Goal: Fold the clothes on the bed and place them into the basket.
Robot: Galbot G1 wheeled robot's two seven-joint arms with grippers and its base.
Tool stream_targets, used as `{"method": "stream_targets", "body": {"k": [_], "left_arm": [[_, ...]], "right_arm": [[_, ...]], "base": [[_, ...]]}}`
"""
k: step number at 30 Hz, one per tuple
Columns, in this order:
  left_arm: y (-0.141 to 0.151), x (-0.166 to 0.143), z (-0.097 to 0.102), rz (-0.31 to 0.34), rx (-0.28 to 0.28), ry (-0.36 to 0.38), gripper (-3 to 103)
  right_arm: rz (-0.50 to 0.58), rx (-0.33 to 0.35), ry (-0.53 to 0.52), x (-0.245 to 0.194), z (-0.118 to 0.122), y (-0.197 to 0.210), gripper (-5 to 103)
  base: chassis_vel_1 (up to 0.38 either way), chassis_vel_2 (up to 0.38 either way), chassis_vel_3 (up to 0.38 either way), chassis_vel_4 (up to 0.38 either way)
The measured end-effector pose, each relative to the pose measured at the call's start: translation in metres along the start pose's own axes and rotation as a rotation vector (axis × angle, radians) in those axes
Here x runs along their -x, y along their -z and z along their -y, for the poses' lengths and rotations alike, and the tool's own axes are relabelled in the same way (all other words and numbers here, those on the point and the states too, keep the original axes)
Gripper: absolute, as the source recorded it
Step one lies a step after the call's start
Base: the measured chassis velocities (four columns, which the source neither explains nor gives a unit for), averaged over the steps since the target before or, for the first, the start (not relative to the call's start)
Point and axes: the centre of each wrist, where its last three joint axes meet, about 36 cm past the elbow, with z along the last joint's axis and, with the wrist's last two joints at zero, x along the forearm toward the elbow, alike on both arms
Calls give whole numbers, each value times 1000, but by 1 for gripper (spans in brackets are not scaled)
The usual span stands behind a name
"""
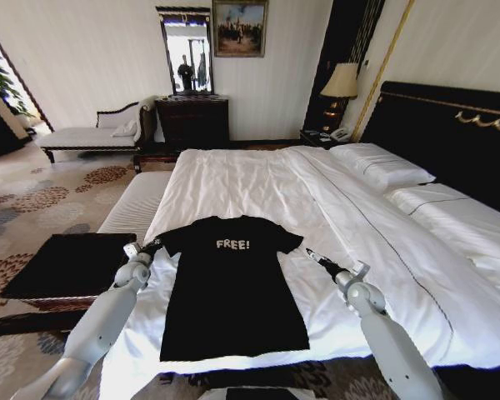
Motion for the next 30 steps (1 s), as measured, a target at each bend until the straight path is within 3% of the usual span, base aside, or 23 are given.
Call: {"method": "stream_targets", "body": {"k": [2,6,8,9,12,15,16,17,20,22,24,30], "left_arm": [[0,-3,-1,0,7,0,24],[0,-18,-3,8,28,-8,45],[2,-22,-3,16,30,-13,45],[5,-29,-1,28,35,-20,56],[8,-37,1,39,45,-29,61],[6,-70,8,56,83,-56,78],[6,-70,8,56,83,-56,78],[3,-77,10,56,90,-60,78],[-9,-105,15,61,117,-77,94],[-12,-111,16,63,119,-81,98],[-21,-129,22,59,112,-96,100],[-32,-160,34,52,89,-116,100]], "right_arm": [[0,-1,0,0,0,0,100],[-4,-12,-5,-2,2,0,100],[-2,-15,-7,-3,3,2,100],[2,-20,-7,-3,4,5,100],[7,-23,-8,-3,6,11,100],[10,4,-5,5,14,26,100],[10,4,-5,5,14,26,100],[10,16,-3,10,15,29,100],[3,79,9,30,14,39,100],[-5,101,11,35,13,40,100],[-20,170,21,57,9,45,100],[-48,287,19,109,5,56,100]], "base": [[0,0,0,0],[0,0,0,0],[0,0,0,0],[0,0,0,0],[0,0,0,0],[0,0,0,0],[0,0,0,0],[0,0,0,0],[0,0,0,0],[0,0,0,0],[0,0,0,0],[0,0,0,0]]}}
